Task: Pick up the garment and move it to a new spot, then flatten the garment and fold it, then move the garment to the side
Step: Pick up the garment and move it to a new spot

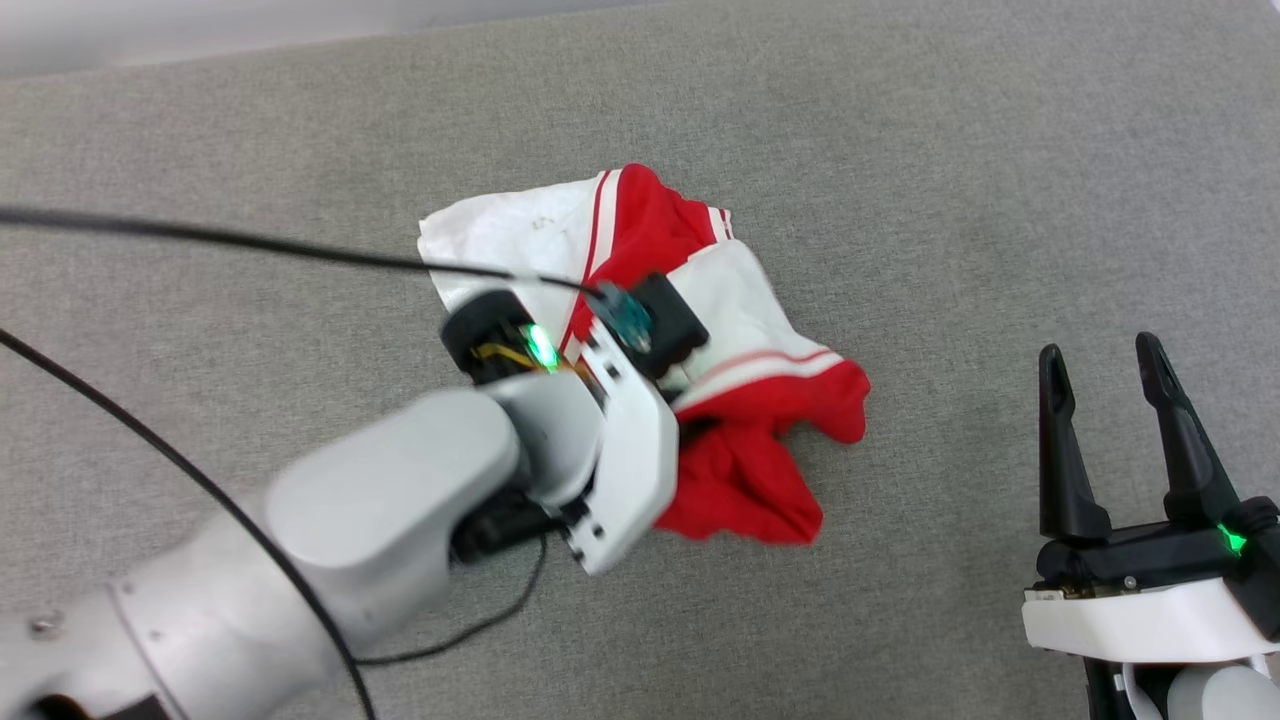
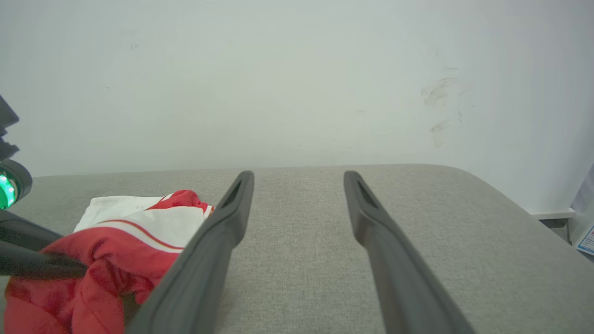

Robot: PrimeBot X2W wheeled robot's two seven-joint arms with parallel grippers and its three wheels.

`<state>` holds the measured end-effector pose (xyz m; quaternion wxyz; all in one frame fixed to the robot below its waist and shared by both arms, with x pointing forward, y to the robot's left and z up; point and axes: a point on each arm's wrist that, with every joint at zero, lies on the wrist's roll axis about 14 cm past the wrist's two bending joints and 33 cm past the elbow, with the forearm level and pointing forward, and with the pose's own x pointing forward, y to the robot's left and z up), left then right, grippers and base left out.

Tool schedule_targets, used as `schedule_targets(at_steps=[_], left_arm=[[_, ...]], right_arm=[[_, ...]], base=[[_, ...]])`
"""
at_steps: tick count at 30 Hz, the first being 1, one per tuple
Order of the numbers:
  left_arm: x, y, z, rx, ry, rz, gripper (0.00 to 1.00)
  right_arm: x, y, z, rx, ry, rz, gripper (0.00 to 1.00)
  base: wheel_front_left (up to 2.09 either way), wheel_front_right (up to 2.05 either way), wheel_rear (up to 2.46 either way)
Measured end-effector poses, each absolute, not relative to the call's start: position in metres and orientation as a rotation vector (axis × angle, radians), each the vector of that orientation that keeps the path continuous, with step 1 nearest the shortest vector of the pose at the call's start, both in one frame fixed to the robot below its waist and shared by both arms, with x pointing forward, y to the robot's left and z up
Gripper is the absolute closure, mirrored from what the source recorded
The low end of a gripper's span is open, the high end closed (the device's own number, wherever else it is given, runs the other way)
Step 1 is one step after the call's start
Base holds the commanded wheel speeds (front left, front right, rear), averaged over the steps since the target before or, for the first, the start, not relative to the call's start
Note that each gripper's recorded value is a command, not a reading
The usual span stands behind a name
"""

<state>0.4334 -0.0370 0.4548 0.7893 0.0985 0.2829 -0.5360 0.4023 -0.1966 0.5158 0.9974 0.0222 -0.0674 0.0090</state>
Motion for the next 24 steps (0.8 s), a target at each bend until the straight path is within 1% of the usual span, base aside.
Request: schedule_targets(at_steps=[6, 9, 11, 12, 13, 16, 20, 24], left_arm=[[0.393, -0.053, 0.406, 0.188, 0.751, -1.202, 1.0], [0.384, -0.055, 0.397, 0.192, 0.778, -1.206, 1.0], [0.384, -0.056, 0.396, 0.196, 0.764, -1.201, 1.0], [0.386, -0.057, 0.399, 0.195, 0.743, -1.196, 0.07], [0.388, -0.058, 0.402, 0.191, 0.714, -1.191, 0.0], [0.399, -0.063, 0.419, 0.152, 0.605, -1.167, 0.0], [0.419, -0.07, 0.462, 0.123, 0.388, -1.127, 0.0], [0.427, -0.071, 0.502, 0.069, 0.216, -1.068, 0.0]], right_arm=[[0.404, -0.201, 0.512, 0.039, -0.125, 0.006, 0.0], [0.404, -0.201, 0.512, 0.039, -0.125, 0.005, 0.0], [0.403, -0.201, 0.512, 0.04, -0.124, 0.006, 0.0], [0.403, -0.201, 0.513, 0.041, -0.125, 0.006, 0.0], [0.402, -0.201, 0.513, 0.042, -0.126, 0.006, 0.0], [0.396, -0.199, 0.513, 0.046, -0.122, 0.009, 0.0], [0.389, -0.196, 0.519, 0.048, -0.134, 0.018, 0.0], [0.383, -0.191, 0.525, 0.04, -0.149, 0.033, 0.0]], base=[[0.0, 0.0, 0.0], [0.0, 0.0, 0.0], [0.0, 0.0, 0.0], [0.0, 0.0, 0.0], [0.0, 0.0, 0.0], [0.0, 0.0, 0.0], [0.0, 0.0, 0.0], [0.0, 0.0, 0.0]])
